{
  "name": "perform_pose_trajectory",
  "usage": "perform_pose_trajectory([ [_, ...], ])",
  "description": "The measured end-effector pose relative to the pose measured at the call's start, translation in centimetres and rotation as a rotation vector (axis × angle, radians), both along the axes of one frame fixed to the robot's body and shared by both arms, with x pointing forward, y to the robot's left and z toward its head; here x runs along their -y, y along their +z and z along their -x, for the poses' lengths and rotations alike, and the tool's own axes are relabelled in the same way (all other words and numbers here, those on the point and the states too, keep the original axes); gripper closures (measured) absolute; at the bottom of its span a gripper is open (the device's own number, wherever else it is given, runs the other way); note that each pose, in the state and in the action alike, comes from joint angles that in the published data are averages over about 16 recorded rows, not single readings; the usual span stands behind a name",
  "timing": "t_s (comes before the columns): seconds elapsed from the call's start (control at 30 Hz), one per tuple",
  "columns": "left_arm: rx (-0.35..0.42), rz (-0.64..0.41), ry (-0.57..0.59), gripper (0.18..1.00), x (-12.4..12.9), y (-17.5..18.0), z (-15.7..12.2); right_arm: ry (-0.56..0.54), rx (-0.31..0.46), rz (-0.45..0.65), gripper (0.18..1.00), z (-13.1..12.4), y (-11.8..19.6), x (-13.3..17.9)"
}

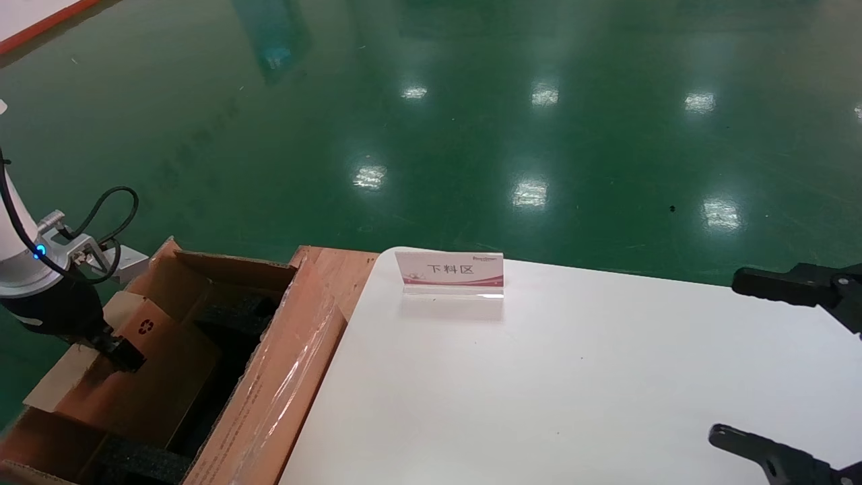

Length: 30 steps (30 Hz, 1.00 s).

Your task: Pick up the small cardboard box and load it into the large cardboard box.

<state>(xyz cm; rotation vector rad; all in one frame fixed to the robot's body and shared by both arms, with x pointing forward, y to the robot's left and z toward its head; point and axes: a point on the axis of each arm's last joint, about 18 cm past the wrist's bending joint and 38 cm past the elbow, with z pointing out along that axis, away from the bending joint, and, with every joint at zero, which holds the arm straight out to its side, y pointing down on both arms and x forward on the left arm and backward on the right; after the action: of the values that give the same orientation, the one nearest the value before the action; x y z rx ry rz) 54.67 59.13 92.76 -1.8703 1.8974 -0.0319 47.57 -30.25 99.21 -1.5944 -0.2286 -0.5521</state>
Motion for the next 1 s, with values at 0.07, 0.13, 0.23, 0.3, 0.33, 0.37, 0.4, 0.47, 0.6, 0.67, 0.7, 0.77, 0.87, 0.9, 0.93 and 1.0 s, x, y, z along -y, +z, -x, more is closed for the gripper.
perform_pose_trajectory([
  [0.07, 0.0, 0.001, 0.0, 0.836, 0.0, 0.0, 0.0, 0.0, 0.0, 0.0, 0.178, 0.0, 0.0, 0.0],
  [0.13, 0.0, 0.001, 0.0, 0.823, 0.0, 0.0, 0.0, 0.0, 0.0, 0.0, 0.178, 0.0, 0.0, 0.0],
  [0.23, 0.0, 0.002, 0.0, 0.782, 0.0, 0.0, 0.1, 0.0, 0.0, 0.0, 0.178, 0.0, 0.0, 0.0],
  [0.3, 0.0, 0.002, 0.0, 0.757, 0.0, 0.0, 0.1, 0.0, 0.0, 0.0, 0.178, 0.0, 0.0, 0.0],
  [0.33, 0.0, 0.002, 0.0, 0.745, 0.0, 0.0, 0.1, 0.0, 0.0, 0.0, 0.178, 0.0, 0.0, 0.0],
  [0.37, 0.0, 0.002, 0.001, 0.726, 0.0, 0.0, 0.1, 0.0, 0.0, 0.0, 0.178, 0.0, 0.0, 0.0],
  [0.4, 0.0, 0.002, 0.001, 0.706, 0.0, 0.0, 0.1, 0.0, 0.0, 0.0, 0.178, 0.0, 0.0, 0.0],
  [0.47, 0.003, 0.003, -0.001, 0.667, 0.0, 0.1, 0.1, 0.0, 0.0, 0.0, 0.178, 0.0, 0.0, 0.0],
  [0.6, 0.008, 0.003, -0.014, 0.587, 0.2, 0.4, -0.1, 0.0, 0.0, 0.0, 0.178, 0.0, 0.0, 0.0],
  [0.67, 0.014, 0.003, -0.031, 0.538, 0.5, 0.7, -0.3, 0.0, 0.0, 0.0, 0.178, 0.0, 0.0, 0.0],
  [0.7, 0.019, 0.004, -0.041, 0.521, 0.6, 0.9, -0.4, 0.0, 0.0, 0.0, 0.178, 0.0, 0.0, 0.0],
  [0.77, 0.031, 0.005, -0.064, 0.48, 1.0, 1.4, -0.6, 0.0, 0.0, 0.0, 0.178, 0.0, 0.0, 0.0],
  [0.87, 0.059, 0.012, -0.112, 0.41, 1.7, 2.5, -1.1, 0.0, 0.0, 0.0, 0.178, 0.0, 0.0, 0.0],
  [0.9, 0.072, 0.016, -0.132, 0.395, 2.0, 2.9, -1.3, 0.0, 0.0, 0.0, 0.178, 0.0, 0.0, 0.0],
  [0.93, 0.088, 0.022, -0.154, 0.376, 2.4, 3.4, -1.4, 0.0, 0.0, 0.0, 0.178, 0.0, 0.0, 0.0],
  [1.0, 0.122, 0.034, -0.201, 0.337, 3.1, 4.4, -1.8, 0.0, 0.0, 0.0, 0.178, 0.0, 0.0, 0.0],
])
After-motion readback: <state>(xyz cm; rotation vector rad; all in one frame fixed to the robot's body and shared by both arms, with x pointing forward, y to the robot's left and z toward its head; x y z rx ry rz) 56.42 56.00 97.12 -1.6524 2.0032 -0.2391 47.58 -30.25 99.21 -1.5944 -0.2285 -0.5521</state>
